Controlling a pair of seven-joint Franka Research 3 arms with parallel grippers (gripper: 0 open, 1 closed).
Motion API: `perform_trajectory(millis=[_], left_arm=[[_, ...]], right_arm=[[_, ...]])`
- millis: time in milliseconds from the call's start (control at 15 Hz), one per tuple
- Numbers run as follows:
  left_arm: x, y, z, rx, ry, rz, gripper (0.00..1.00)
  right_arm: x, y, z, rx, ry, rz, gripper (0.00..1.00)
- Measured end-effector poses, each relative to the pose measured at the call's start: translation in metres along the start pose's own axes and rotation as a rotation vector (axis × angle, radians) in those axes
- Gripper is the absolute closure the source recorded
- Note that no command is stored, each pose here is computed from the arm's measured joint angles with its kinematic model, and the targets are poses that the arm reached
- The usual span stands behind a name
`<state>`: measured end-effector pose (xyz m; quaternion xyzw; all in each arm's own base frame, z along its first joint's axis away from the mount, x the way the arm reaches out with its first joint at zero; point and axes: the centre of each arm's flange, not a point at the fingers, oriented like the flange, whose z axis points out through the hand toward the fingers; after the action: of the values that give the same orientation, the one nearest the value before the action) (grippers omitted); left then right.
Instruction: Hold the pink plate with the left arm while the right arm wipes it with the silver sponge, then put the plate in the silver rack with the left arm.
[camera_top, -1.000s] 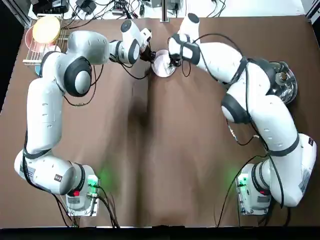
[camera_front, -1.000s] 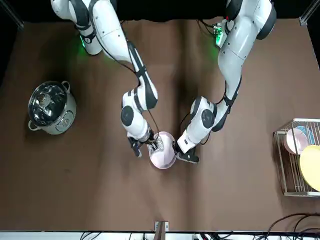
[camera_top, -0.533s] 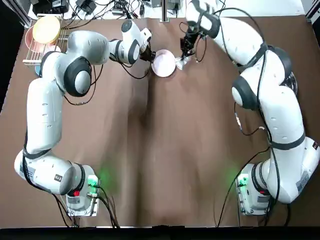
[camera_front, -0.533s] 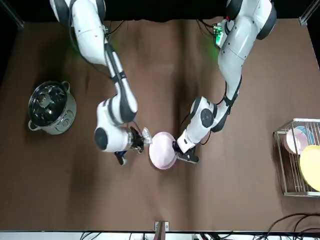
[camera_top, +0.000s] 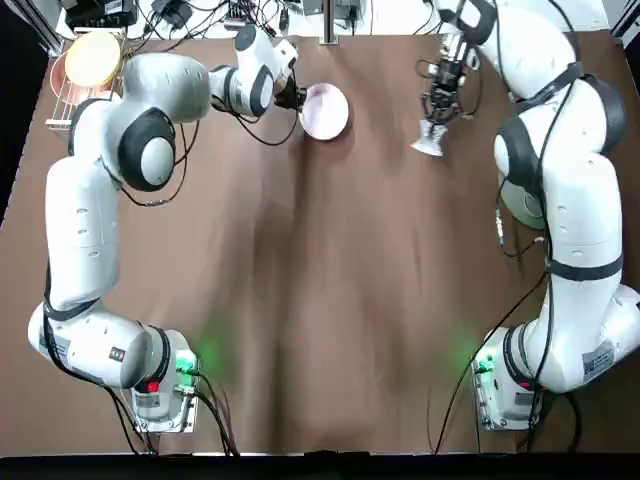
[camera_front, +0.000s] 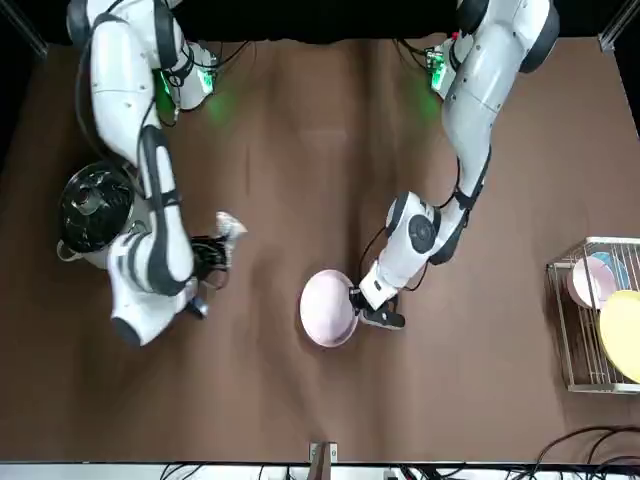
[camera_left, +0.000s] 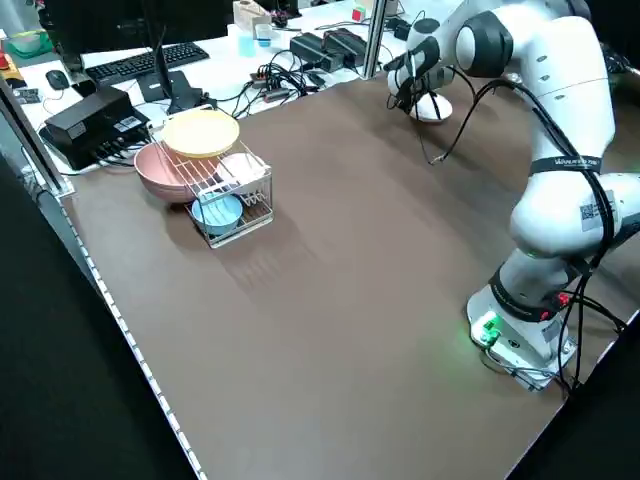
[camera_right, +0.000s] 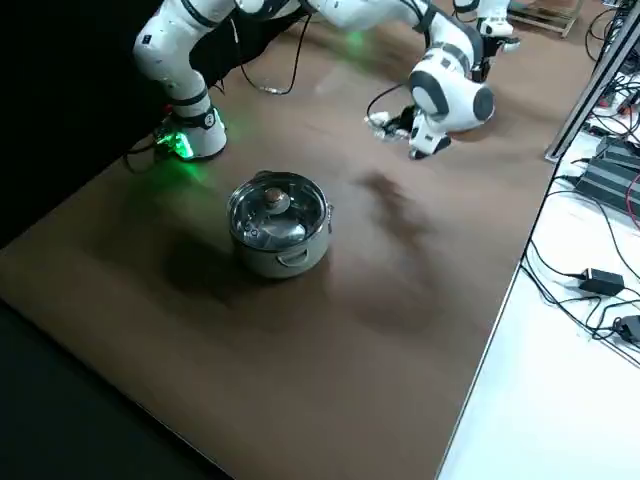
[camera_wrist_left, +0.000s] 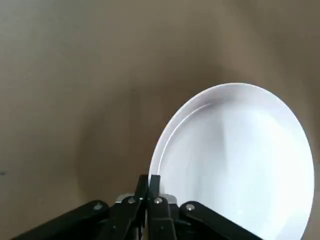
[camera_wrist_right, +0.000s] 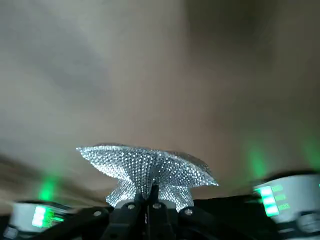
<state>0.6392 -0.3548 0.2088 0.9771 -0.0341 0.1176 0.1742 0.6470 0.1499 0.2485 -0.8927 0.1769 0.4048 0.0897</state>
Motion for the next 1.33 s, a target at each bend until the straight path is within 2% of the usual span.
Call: perform_trajectory(millis=[133, 200, 267, 400, 533, 667, 733, 800, 1000, 1067, 1200, 1267, 1333], left_arm=[[0.012, -0.006, -0.02, -0.012, 0.001, -0.022, 0.97], [0.03, -0.022, -0.052, -0.04, 0.002, -0.053, 0.97], [0.037, -0.034, -0.072, -0.05, 0.005, -0.053, 0.97], [0.045, -0.068, -0.116, -0.047, 0.013, 0.001, 0.97], [0.043, -0.105, -0.156, -0.008, 0.014, 0.031, 0.97], [0.04, -0.118, -0.173, 0.009, 0.007, 0.021, 0.97], [0.037, -0.14, -0.21, 0.043, -0.029, -0.006, 0.97], [0.037, -0.14, -0.21, 0.043, -0.029, -0.006, 0.97], [0.033, -0.179, -0.263, 0.082, -0.093, -0.067, 0.97], [0.032, -0.218, -0.292, 0.091, -0.092, -0.133, 0.97], [0.031, -0.264, -0.312, 0.077, -0.074, -0.2, 0.97], [0.031, -0.264, -0.312, 0.077, -0.074, -0.2, 0.97], [0.029, -0.3, -0.325, 0.069, -0.056, -0.243, 0.97]], right_arm=[[0.014, 0.046, -0.012, -0.035, -0.025, -0.114, 0.98], [0.023, 0.077, -0.018, -0.079, -0.043, -0.187, 0.98], [0.026, 0.085, -0.017, -0.102, -0.048, -0.213, 0.98], [0.034, 0.091, -0.009, -0.149, -0.058, -0.257, 0.98], [0.049, 0.092, 0.006, -0.181, -0.043, -0.271, 0.98], [0.057, 0.092, 0.013, -0.188, -0.033, -0.274, 0.98], [0.071, 0.094, 0.028, -0.195, -0.012, -0.277, 0.98], [0.071, 0.094, 0.028, -0.195, -0.012, -0.277, 0.98], [0.08, 0.094, 0.031, -0.196, 0.032, -0.282, 0.97], [0.083, 0.094, 0.031, -0.196, 0.051, -0.291, 0.89], [0.084, 0.095, 0.031, -0.197, 0.053, -0.299, 0.7], [0.084, 0.095, 0.031, -0.197, 0.053, -0.299, 0.7], [0.084, 0.095, 0.031, -0.197, 0.052, -0.301, 0.46]])
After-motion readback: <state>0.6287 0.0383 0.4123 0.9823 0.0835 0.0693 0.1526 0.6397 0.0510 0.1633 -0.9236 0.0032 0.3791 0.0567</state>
